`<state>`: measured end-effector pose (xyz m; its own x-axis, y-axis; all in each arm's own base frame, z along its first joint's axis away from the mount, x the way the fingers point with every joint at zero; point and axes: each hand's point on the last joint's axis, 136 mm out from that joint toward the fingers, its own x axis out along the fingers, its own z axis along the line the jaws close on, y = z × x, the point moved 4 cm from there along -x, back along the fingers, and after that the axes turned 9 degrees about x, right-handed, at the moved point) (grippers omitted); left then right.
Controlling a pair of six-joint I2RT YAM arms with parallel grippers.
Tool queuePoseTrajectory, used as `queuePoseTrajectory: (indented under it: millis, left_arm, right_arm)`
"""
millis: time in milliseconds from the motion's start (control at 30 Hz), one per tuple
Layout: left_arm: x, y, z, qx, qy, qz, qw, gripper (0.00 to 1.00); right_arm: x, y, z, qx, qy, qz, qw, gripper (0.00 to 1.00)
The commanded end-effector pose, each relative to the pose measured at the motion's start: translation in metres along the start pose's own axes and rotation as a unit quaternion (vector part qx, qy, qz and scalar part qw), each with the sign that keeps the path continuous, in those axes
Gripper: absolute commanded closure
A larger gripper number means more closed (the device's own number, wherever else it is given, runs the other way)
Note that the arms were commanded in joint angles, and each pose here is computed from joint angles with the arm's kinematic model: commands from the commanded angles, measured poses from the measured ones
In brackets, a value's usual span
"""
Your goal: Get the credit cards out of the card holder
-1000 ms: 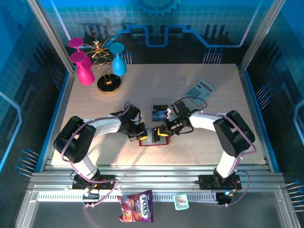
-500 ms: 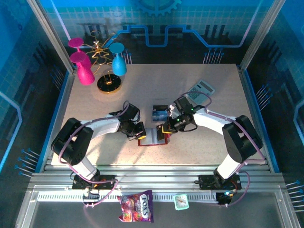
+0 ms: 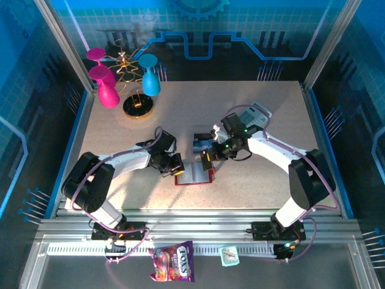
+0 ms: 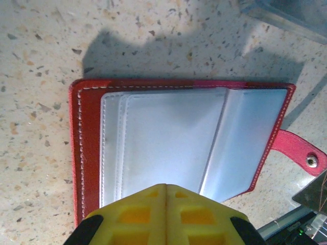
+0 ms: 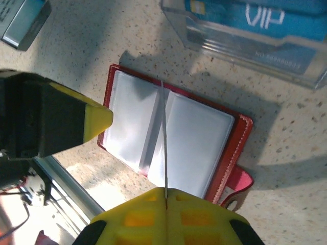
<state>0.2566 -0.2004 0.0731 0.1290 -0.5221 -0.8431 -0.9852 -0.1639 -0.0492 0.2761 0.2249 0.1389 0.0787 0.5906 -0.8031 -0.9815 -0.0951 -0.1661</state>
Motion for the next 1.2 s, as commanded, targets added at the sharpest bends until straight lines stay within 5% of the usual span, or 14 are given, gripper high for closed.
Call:
queuePoseTrajectory:
  millis: [0,400,767,967,1167]
  left_arm:
    - [-0.008,0.002,0.0,0.013,-0.01,-0.007,1.0,0.93]
    - [-0.019,0.005,0.007,0.009,-0.012,-0.024,1.0,0.92]
    - [-0.042,0.012,0.022,-0.005,-0.024,-0.05,0.998,0.9]
    - [-0.051,0.017,0.029,-0.016,-0.013,-0.065,0.998,0.89]
    - [-0.052,0.025,0.036,-0.026,-0.012,-0.07,0.997,0.88]
  right_arm:
    - [-0.023,-0.008,0.008,-0.102,0.02,-0.029,0.994,0.96]
    - [-0.046,-0.026,-0.005,-0.355,0.18,0.0,0.917,1.0]
    - [-0.054,-0.05,0.015,-0.496,0.193,0.036,0.846,1.0]
    - [-0.041,-0.063,0.016,-0.549,0.209,0.103,0.803,1.0]
    - [-0.026,-0.085,0.019,-0.566,0.216,0.125,0.786,1.0]
